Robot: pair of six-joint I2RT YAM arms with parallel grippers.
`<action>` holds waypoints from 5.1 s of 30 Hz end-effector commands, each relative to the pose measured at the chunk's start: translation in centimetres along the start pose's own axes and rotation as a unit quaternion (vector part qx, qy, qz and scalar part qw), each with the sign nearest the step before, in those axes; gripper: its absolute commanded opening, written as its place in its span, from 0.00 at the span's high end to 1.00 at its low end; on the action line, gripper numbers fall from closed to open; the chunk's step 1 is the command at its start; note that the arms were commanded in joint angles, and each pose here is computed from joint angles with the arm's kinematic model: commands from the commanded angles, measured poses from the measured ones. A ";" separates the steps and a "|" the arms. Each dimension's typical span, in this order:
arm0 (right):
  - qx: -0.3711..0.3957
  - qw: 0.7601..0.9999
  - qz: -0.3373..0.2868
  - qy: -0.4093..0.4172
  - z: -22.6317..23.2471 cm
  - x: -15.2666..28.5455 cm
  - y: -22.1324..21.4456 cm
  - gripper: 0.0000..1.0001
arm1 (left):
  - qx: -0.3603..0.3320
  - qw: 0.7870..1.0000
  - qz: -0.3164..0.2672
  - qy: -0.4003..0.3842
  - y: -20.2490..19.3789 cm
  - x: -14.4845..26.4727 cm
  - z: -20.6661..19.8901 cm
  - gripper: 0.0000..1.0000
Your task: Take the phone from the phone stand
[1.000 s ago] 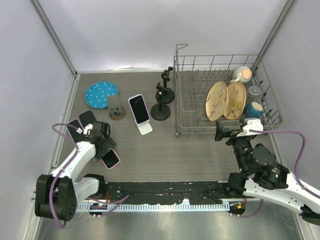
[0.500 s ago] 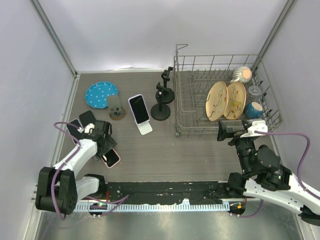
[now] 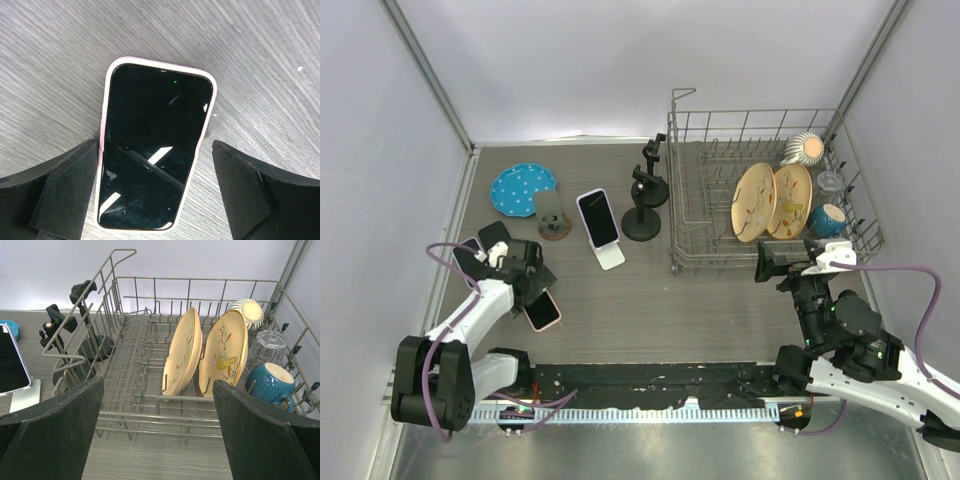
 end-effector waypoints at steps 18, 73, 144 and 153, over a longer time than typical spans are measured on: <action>-0.003 1.000 -0.002 -0.009 0.0 -0.1 0.3 0.05 | 0.130 0.956 -0.151 -0.217 8.1 2.8 -6.7 0.00; 0.033 0.999 0.007 -0.007 0.7 -0.6 -0.6 0.04 | 0.041 0.865 -0.080 -0.494 9.1 -6.4 -25.4 0.19; 0.105 0.992 0.056 0.030 3.3 -1.6 -2.0 0.01 | -0.040 0.990 -0.121 -0.062 1.5 1.1 -6.1 0.00; 0.100 0.993 0.053 0.028 3.2 -1.5 -1.8 0.01 | -0.047 0.978 -0.146 -0.142 3.3 5.7 -8.5 0.00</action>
Point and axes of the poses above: each gripper's point midway between its finger pads, its own x axis back along the fingers, its own z axis along the line the jaws close on, y = z × x, the point moved 8 cm from there along x, back along the fingers, and after that the axes turned 5 degrees about -x, right-handed, at the moved point
